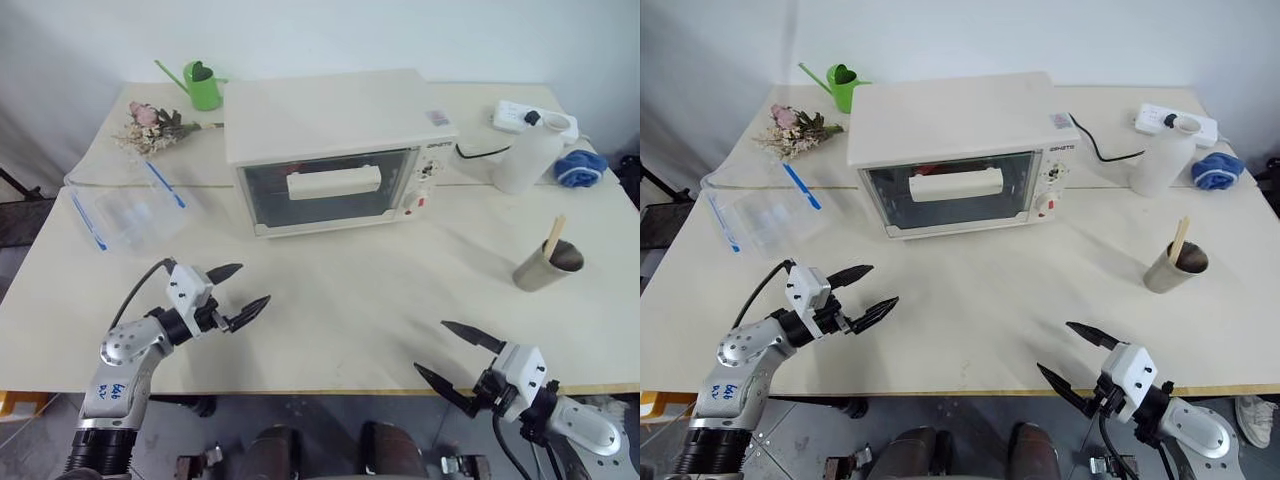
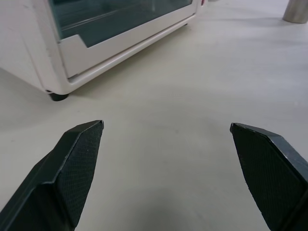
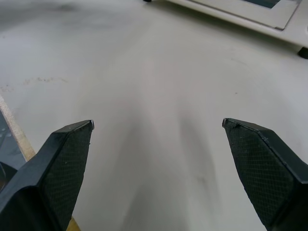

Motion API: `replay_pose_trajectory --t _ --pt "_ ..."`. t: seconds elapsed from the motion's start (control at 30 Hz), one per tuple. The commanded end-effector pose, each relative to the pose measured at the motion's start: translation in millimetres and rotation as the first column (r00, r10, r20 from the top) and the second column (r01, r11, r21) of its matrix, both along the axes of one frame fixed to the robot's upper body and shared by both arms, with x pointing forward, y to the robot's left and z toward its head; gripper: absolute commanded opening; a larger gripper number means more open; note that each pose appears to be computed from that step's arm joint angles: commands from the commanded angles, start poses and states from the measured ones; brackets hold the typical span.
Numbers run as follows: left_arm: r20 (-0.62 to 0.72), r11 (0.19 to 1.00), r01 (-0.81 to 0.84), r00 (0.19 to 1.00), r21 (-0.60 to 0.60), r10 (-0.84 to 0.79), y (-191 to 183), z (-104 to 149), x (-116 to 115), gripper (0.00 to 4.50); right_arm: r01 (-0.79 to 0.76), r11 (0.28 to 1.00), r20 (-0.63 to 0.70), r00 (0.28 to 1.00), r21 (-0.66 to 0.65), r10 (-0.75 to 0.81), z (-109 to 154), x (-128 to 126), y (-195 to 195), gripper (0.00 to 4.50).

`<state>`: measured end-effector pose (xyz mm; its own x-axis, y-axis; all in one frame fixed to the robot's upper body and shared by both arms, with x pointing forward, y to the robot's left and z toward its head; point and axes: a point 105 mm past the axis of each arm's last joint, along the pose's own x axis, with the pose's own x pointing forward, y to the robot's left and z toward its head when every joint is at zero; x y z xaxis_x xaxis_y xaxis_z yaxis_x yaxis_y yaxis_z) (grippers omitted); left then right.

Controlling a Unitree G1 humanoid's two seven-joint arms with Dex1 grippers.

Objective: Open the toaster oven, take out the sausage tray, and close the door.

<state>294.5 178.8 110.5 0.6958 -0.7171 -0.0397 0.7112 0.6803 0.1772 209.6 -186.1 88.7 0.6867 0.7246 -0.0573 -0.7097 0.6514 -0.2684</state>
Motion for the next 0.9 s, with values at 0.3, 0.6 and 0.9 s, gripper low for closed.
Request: replay_pose_trajectory --t 0.3,0.6,0.9 --pt "-0.05 0.972 0.129 0.989 -0.198 -0.141 26 49 -26 4.48 -0.143 0.949 0.053 0.99 0.282 0.133 83 64 47 4.5" --pt "-0.033 0.975 0.139 0.989 -0.173 -0.147 27 62 -34 4.48 -0.153 0.927 0.042 0.988 0.341 0.148 118 118 61 4.5" --pt "-0.031 0.971 0.09 0.995 -0.221 -0.1 25 57 -42 4.48 -0.289 0.898 0.156 0.956 0.332 0.25 155 140 100 4.5"
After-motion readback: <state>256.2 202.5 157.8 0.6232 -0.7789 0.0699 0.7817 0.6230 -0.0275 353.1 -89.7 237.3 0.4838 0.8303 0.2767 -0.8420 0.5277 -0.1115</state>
